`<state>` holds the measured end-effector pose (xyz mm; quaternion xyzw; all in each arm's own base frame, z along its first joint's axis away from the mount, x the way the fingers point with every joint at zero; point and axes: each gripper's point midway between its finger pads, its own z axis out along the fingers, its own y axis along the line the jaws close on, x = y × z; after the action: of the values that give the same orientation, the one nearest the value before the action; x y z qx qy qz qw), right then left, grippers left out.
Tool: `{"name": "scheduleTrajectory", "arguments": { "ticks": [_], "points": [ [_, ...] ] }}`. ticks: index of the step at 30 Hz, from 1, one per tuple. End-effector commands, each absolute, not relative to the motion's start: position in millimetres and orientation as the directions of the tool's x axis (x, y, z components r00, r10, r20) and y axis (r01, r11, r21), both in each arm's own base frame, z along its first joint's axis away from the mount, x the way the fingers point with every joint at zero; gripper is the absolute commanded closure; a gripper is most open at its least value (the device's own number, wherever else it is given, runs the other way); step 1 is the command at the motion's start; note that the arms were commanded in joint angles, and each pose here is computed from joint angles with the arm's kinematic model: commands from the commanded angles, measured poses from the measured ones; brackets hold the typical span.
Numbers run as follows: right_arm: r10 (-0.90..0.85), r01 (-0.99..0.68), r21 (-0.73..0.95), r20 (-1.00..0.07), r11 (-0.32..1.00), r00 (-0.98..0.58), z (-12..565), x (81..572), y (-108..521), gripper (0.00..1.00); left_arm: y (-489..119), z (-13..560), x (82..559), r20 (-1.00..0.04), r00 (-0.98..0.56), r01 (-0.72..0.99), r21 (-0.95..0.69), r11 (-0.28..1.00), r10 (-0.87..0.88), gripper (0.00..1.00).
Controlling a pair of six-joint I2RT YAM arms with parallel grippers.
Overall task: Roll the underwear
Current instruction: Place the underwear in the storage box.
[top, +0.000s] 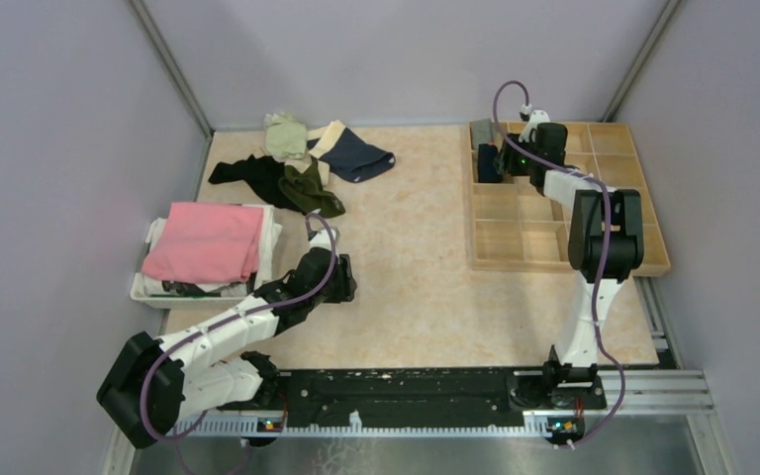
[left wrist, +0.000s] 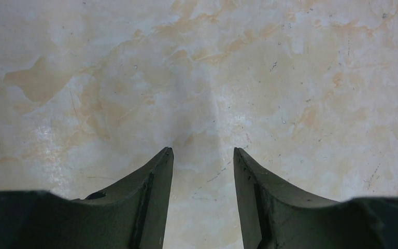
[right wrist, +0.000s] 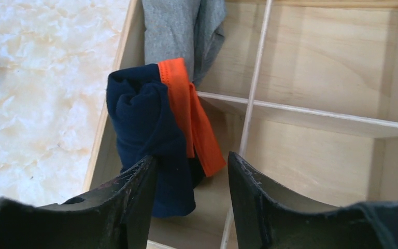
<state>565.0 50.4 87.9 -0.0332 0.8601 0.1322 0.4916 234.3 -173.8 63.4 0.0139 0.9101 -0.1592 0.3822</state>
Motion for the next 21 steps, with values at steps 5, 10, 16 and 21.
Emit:
{"name": "scheduleTrajectory", "arguments": {
  "ticks": [5,10,16,21],
  "points": [
    [0.063,-0.164,0.147,-0.900,0.975,-0.432,129,579,41,0.74,-180,83,244,-0.734,-0.670,0.169,-0.301,0.938,-0.115,0.46],
    [0.064,-0.163,0.148,-0.898,0.975,-0.435,128,581,41,0.88,-179,84,244,-0.736,-0.668,0.167,-0.299,0.939,-0.115,0.46],
    [0.060,-0.152,0.143,-0.891,0.978,-0.450,123,582,39,0.94,-179,84,244,-0.734,-0.669,0.166,-0.299,0.940,-0.116,0.46],
    [0.052,-0.154,0.142,-0.879,0.978,-0.475,116,585,39,0.89,-179,85,244,-0.734,-0.669,0.166,-0.300,0.940,-0.116,0.46]
  ]
}}
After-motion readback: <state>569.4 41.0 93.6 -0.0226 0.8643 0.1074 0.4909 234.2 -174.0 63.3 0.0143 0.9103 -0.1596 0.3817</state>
